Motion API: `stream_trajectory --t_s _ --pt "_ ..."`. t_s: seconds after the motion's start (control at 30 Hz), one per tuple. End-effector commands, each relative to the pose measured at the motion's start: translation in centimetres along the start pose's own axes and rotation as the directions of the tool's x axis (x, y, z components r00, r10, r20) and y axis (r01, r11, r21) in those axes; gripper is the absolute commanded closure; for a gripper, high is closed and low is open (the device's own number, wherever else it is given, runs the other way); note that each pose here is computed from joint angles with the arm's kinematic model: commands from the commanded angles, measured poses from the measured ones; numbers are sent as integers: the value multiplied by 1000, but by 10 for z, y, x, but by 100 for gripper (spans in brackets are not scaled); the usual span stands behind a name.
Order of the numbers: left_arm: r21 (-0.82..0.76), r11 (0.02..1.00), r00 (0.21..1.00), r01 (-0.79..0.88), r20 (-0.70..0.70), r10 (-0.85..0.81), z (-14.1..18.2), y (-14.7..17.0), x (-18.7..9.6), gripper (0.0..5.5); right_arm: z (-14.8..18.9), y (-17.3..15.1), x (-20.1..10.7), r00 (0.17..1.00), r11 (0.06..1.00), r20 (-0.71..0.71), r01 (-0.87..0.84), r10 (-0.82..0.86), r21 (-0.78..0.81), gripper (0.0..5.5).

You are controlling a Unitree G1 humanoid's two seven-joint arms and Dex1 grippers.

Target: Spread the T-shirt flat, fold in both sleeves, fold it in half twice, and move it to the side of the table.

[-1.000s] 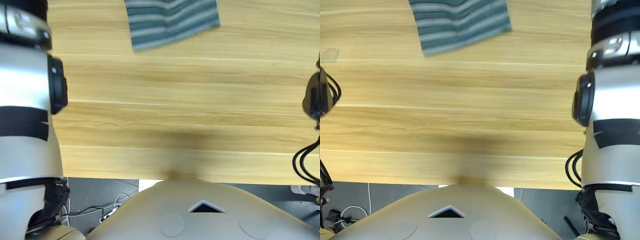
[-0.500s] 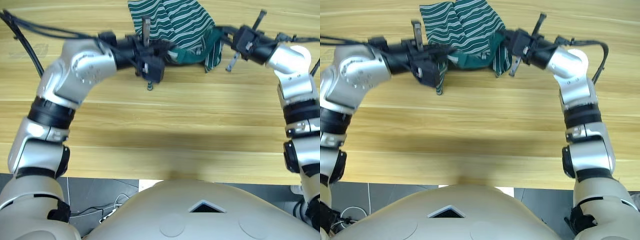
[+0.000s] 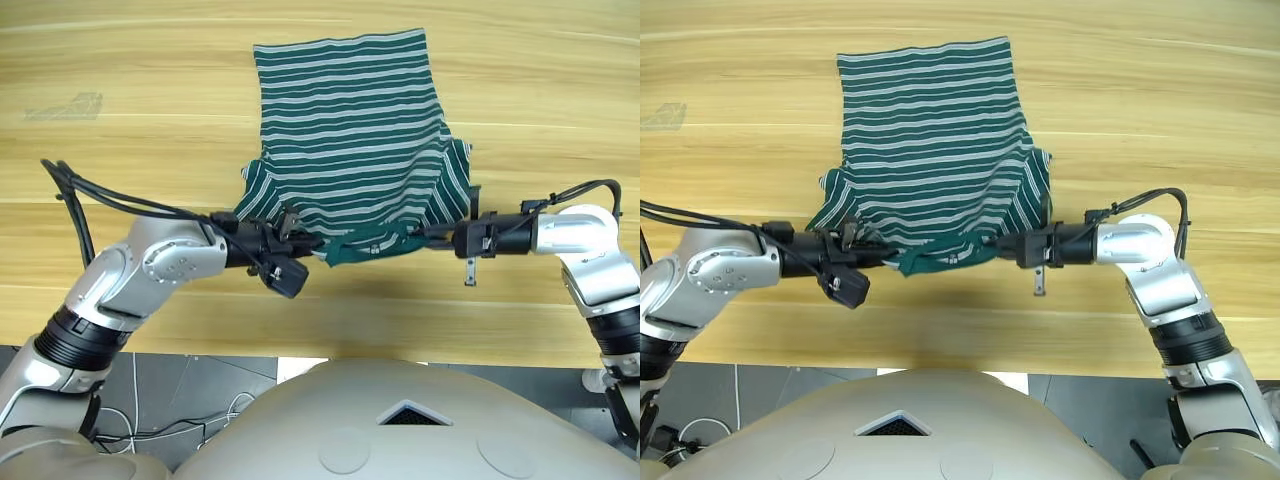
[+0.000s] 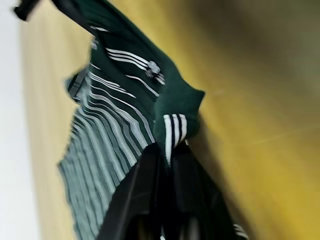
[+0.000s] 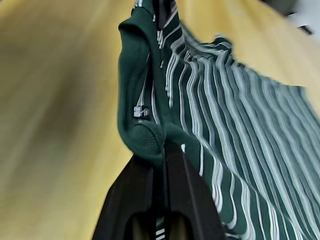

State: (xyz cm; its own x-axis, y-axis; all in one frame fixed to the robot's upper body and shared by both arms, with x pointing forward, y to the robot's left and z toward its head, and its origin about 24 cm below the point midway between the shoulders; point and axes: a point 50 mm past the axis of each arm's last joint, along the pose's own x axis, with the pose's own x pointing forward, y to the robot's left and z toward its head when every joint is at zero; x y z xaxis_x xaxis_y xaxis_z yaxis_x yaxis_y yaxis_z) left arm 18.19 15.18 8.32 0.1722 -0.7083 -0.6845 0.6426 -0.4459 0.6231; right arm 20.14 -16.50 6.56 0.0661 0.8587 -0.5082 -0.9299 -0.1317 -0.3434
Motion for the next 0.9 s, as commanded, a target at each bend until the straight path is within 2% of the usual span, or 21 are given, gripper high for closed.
stream_trajectory --t_s 0.03,0.13,0.23,0.4,0.43,0.5,0.7,0.83,0.9 --pt "-17 993 993 120 -20 -120 2 -18 -2 451 16 9 3 996 997 27 -79 79 -19 550" --pt "-30 988 988 152 -5 -152 6 -27 1 419 14 14 4 996 996 1 -90 90 -23 550" --pt "-36 990 990 139 -20 -140 3 -26 0 368 8 4 -2 999 999 -29 -33 32 -22 550" --pt "-55 998 991 35 -124 -42 -18 -14 -15 295 14 -4 -10 995 993 88 38 -47 109 550" --pt "-51 999 993 -16 -114 10 -17 -8 -16 276 16 -3 -11 991 988 122 41 -60 151 515" --pt "-92 993 993 -80 -90 72 -15 1 -22 260 19 -1 -16 980 968 187 19 -67 249 486" --pt "-368 926 991 -81 67 113 -7 9 -47 260 38 -6 -44 918 892 387 -105 -83 440 375" --pt "-433 899 984 -69 121 133 0 10 -52 260 25 -2 -46 940 885 316 -33 -131 464 304" --pt "-424 896 982 -131 66 174 -7 14 -55 260 9 -1 -49 971 902 177 69 -158 427 274"
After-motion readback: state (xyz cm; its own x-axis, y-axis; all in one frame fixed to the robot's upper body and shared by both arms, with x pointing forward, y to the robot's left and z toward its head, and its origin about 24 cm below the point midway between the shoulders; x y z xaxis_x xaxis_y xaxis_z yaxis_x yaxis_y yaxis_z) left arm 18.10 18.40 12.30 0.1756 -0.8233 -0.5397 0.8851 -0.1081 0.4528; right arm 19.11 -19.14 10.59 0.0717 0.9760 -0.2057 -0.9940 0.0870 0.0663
